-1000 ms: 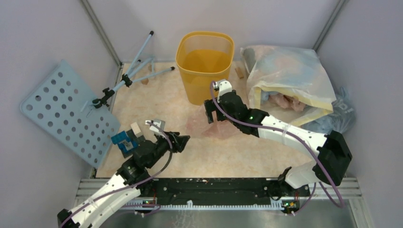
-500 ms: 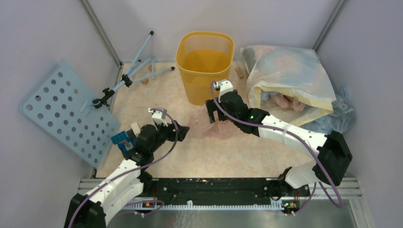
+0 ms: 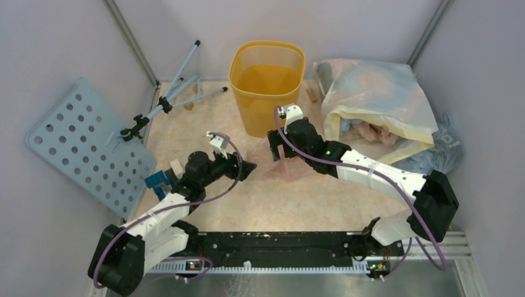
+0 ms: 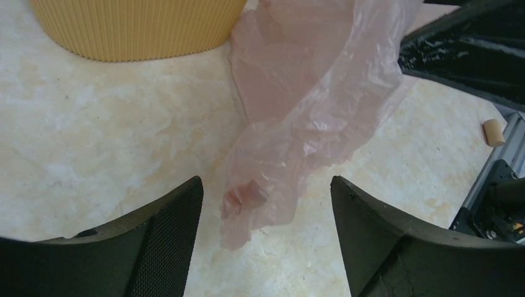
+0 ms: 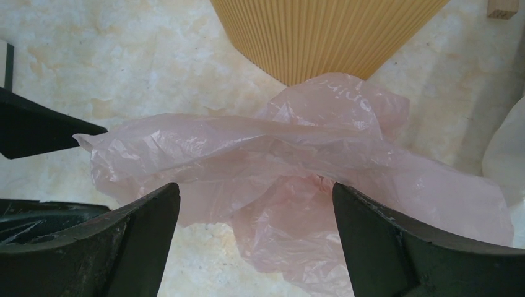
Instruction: Put the trash bags into the trash bin
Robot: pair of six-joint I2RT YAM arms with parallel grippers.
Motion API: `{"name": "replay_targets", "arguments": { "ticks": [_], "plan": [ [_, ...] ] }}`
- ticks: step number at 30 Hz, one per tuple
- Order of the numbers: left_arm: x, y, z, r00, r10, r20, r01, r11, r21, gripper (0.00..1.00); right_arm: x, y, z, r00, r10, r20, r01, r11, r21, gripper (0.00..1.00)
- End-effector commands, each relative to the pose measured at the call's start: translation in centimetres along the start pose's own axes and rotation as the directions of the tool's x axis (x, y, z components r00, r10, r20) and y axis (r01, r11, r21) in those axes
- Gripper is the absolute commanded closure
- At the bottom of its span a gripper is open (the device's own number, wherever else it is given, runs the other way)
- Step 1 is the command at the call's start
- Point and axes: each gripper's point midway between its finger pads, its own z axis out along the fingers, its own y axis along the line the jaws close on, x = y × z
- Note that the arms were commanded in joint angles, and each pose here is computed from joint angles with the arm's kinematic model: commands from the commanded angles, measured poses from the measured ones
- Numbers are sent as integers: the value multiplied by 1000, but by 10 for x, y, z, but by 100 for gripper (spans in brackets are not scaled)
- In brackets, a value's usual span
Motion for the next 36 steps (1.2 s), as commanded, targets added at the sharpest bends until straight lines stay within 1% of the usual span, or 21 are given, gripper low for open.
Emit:
{"name": "replay_targets", "arguments": {
  "ticks": [1,11,17,18,19,20,23,24,27,29,31,34,36],
  "plan": [
    [-29,5,13,997,57,46,-56,998,-25,21,-13,1,0,999,11,30,-10,1000,-16,8],
    [-21,14,29,999,35,5,-35,999,-33,33,-13,3,4,1000,3,23,-3,1000,-16,8],
    [-24,15,37,1000,26,16,-25,999,-22,39,-9,4,8,1000,1,11,-1,1000,-18,8],
    [-24,15,40,1000,21,15,-21,1000,-21,43,-8,3,9,1000,1,8,-1,1000,-16,8],
    [-24,16,42,1000,20,17,-20,1000,-22,49,-6,2,9,1000,3,4,-3,1000,-8,8],
    [-25,18,44,1000,19,17,-19,1000,-25,59,-4,0,8,1000,3,-5,-3,1000,4,8],
    [-30,24,47,1000,4,21,-3,998,-64,93,2,-12,1,1000,15,-10,-14,998,55,8],
    [-31,28,45,1000,-8,25,10,995,-94,100,4,-15,-3,1000,16,-8,-15,998,62,8],
    [-32,53,36,997,-65,35,71,974,-213,100,8,-23,-19,1000,23,6,-23,998,65,8],
    [-32,68,29,992,-116,45,124,957,-262,100,11,-25,-30,999,28,17,-28,998,47,8],
    [-32,82,22,986,-156,61,167,943,-286,100,9,-17,-46,999,23,48,-21,999,-35,9],
    [-34,95,16,982,-171,74,186,933,-310,100,9,-1,-67,994,10,110,11,983,-183,9],
    [-35,101,16,984,-165,70,179,930,-322,100,6,-3,-81,989,13,146,17,980,-200,8]
  ]
}}
